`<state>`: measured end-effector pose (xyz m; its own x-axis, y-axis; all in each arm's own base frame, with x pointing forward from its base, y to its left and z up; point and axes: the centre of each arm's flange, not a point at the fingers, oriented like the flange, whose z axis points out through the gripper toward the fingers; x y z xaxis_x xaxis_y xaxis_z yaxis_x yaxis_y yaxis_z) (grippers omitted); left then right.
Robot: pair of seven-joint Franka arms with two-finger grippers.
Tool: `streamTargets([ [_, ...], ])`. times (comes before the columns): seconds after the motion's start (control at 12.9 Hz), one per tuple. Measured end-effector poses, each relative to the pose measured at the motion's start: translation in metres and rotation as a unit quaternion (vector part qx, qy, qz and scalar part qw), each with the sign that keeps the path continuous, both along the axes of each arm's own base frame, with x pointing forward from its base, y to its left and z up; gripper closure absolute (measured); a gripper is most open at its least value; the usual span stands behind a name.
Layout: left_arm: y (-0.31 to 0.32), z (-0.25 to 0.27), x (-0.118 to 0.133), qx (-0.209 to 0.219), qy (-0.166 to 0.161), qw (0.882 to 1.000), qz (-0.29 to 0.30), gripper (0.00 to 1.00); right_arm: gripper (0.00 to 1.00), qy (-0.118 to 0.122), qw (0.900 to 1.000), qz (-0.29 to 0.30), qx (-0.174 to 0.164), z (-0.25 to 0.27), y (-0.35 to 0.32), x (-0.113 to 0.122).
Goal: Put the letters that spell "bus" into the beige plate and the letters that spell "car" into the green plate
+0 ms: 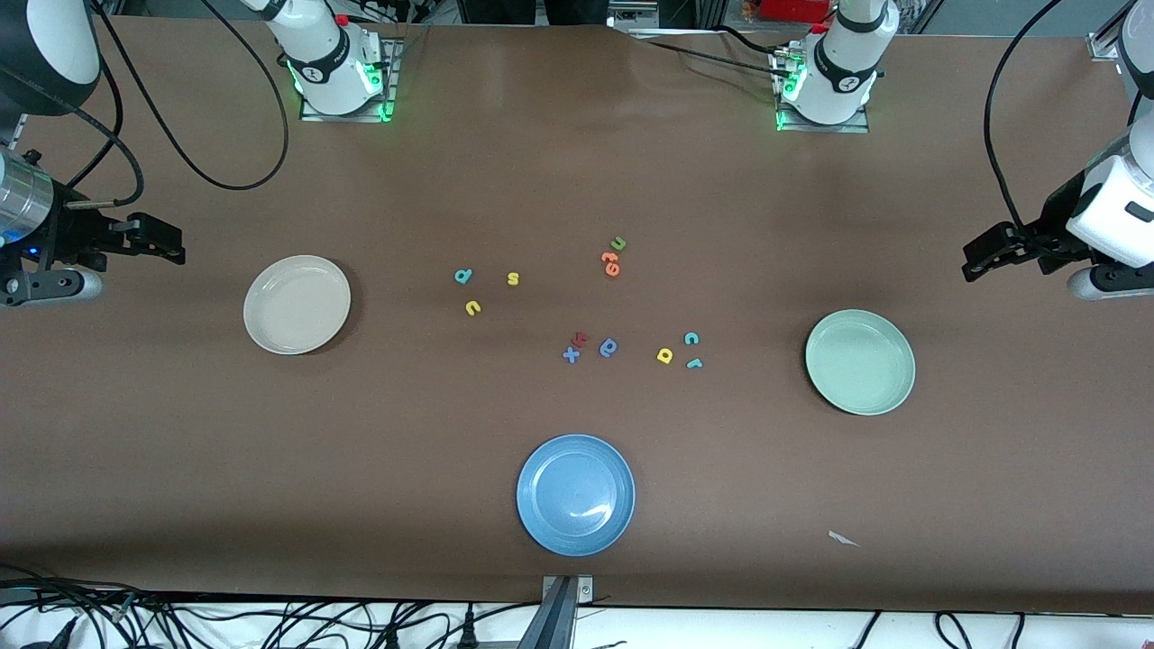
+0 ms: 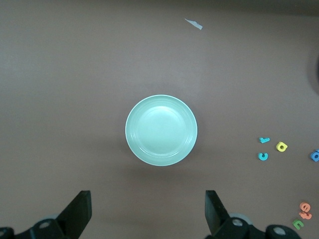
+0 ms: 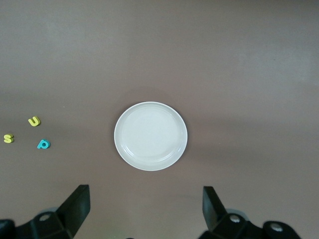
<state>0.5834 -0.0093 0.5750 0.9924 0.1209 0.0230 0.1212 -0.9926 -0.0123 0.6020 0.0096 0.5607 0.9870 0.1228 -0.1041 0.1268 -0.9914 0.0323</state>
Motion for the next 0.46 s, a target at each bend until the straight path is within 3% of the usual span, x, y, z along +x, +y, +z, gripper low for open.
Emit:
streamTargets([
  [0.46,-0.0014,-0.0018,0.0007,0.000,0.002,1.000,-0.001,0.00,0.00,0.000,1.000,0.000,0.000,0.0000,0.0000,0.0000],
])
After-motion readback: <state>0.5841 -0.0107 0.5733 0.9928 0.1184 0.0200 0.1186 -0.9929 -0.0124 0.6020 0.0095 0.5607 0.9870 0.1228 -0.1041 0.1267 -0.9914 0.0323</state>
